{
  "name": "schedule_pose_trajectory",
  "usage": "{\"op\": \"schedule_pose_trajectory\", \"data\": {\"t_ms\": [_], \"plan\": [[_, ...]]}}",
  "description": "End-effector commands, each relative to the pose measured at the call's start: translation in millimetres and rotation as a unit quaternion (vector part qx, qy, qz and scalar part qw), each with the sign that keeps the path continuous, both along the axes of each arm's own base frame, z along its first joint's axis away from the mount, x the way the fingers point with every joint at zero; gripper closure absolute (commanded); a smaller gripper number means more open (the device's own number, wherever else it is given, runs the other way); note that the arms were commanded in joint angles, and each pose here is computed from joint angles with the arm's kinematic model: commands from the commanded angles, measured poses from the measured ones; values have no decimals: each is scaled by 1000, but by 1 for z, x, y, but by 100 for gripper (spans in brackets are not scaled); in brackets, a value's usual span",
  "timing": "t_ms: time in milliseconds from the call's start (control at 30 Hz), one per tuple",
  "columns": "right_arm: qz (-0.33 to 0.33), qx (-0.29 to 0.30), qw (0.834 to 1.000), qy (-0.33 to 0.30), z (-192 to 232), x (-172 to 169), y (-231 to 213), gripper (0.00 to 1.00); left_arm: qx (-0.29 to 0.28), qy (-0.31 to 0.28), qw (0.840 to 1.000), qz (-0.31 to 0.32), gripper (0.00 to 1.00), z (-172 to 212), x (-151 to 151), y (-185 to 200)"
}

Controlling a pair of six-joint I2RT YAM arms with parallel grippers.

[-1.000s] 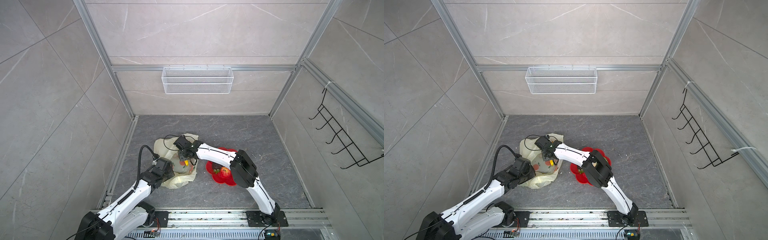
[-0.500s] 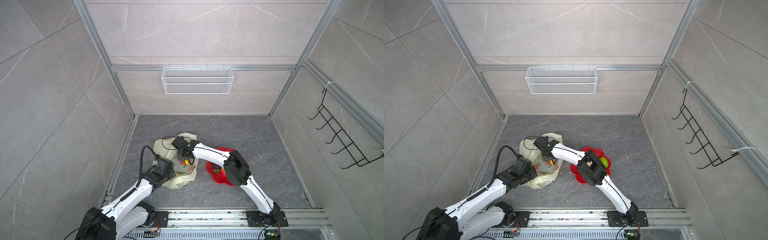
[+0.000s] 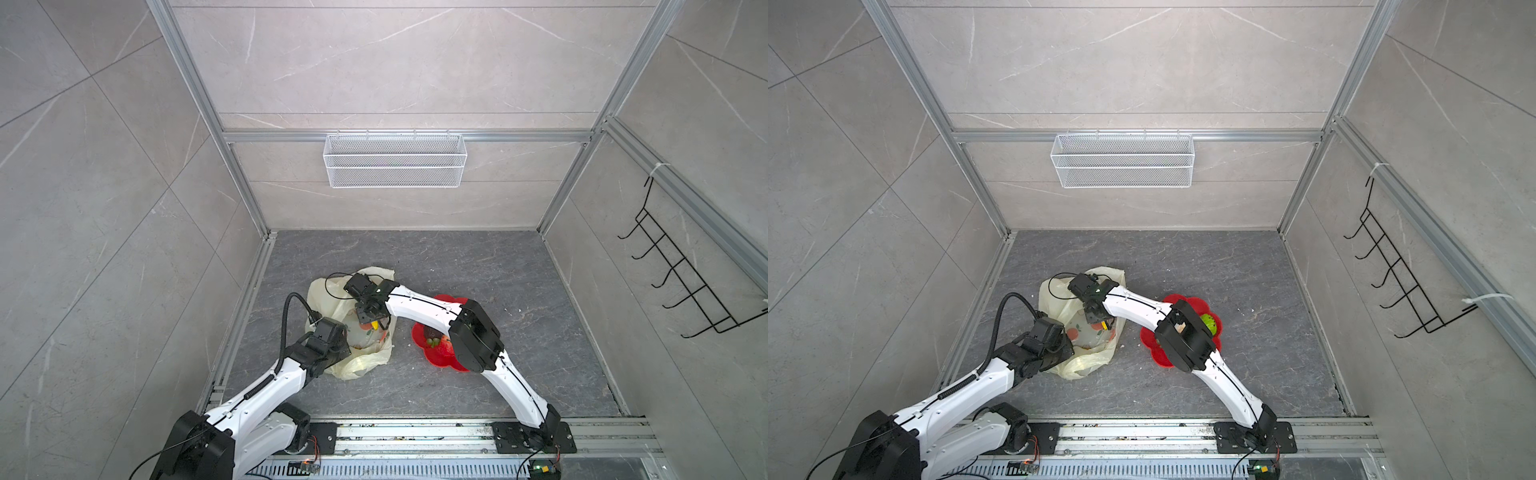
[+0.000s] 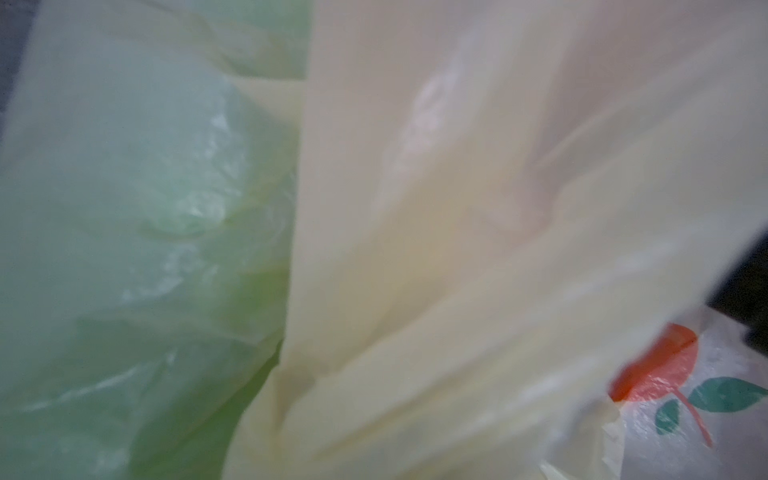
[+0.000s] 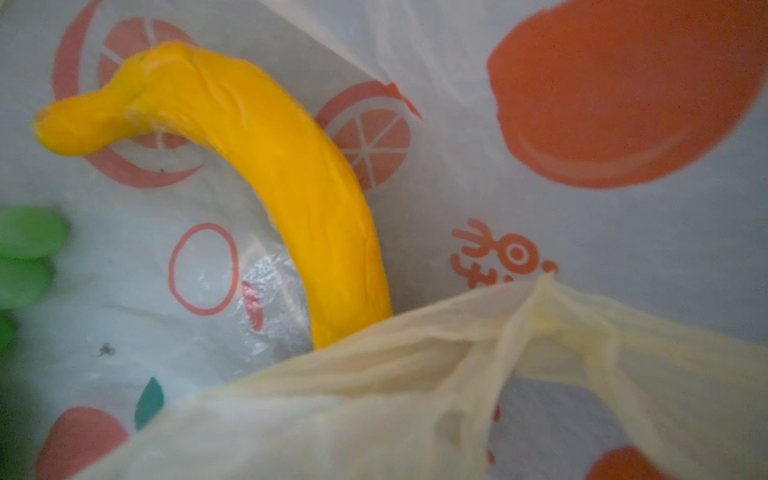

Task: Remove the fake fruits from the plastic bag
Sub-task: 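Grasp the yellow banana inside the bag with the right gripper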

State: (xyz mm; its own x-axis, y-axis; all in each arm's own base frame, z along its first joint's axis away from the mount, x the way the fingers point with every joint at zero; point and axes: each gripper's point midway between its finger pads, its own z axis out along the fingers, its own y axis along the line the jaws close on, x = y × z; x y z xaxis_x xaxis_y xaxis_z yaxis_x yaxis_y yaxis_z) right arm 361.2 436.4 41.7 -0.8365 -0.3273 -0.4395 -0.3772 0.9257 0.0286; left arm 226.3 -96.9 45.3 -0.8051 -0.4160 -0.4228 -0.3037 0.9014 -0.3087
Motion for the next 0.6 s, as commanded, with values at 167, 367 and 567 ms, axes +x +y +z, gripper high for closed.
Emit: {"op": "schedule_pose_trajectory", "data": {"t_ms": [167,367,567], "plan": [[17,40,999,-33,67,-11,6,66,-1,4,1000,-5,88,0,5,-3],[24,53,998,-28,80,-22,4,67,22,10,1000,14,88,-2,2,7],[28,49,998,-15,73,-51,-8,67,48,-7,997,59,88,7,2,30]]}}
